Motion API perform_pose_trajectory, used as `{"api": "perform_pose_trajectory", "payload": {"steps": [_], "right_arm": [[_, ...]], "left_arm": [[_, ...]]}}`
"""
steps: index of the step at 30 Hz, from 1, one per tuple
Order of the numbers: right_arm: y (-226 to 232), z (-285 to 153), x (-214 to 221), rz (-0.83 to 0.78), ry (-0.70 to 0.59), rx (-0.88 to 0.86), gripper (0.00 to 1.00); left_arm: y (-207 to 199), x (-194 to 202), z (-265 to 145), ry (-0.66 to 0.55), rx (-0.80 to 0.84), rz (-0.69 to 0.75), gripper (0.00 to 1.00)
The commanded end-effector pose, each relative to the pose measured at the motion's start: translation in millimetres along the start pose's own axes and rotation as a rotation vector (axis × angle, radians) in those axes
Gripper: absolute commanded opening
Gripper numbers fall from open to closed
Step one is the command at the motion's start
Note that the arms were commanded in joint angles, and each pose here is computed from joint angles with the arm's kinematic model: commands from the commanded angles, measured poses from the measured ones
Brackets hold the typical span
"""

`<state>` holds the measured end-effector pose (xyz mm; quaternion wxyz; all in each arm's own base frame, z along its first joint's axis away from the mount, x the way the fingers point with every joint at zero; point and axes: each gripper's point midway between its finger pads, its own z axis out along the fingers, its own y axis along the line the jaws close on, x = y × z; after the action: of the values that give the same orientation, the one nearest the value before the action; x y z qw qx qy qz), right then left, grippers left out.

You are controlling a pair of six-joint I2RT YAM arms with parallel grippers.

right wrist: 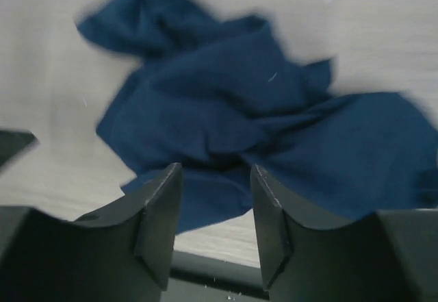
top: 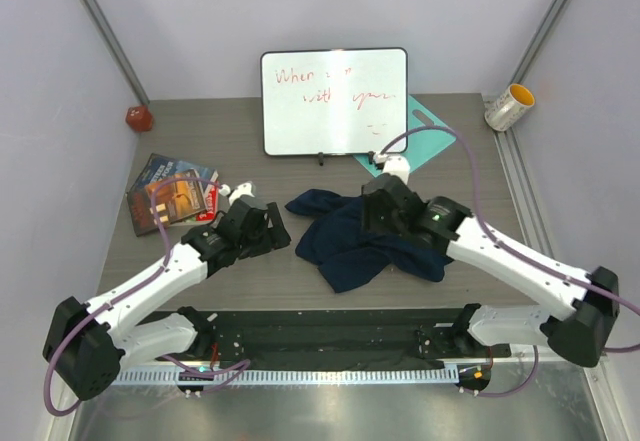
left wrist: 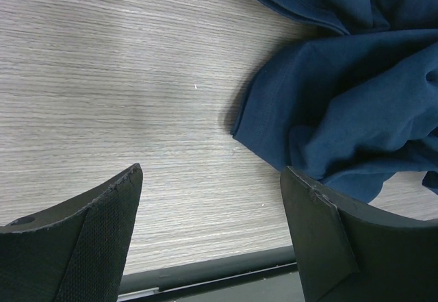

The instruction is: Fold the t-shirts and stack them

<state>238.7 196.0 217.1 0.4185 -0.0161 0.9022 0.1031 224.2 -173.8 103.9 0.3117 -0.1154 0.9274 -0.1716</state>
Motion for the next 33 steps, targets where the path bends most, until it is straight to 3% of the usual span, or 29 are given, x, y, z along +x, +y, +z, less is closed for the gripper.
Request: {"api": "perform_pose_trajectory", "payload": {"steps": [1,7,15,25,33], "right_arm": [[36,16,40,-0.025,0.135,-0.184,0.52],[47,31,78,-0.078,0.260,-0.249,0.55],[87,31,94,-0.149,0.303,-0.379,0.55],[130,32,131,-0.285,0.382,-0.419,0.59],[127,39,139,-0.326,0.401,-0.363,0.64]], "left_arm": [[-8,-17,-8,-0.062,0.025,-0.016,0.82],[-3,-15,-6,-0.068,0.020,-0.012,0.82],[-5,-6,4,-0.022,0.012,-0.010,0.81],[3,-8,1,-0.042,-0.009,-0.005,0.81],[4,-8,-1,-0.048,-0.008,-0.007,0.81]]}}
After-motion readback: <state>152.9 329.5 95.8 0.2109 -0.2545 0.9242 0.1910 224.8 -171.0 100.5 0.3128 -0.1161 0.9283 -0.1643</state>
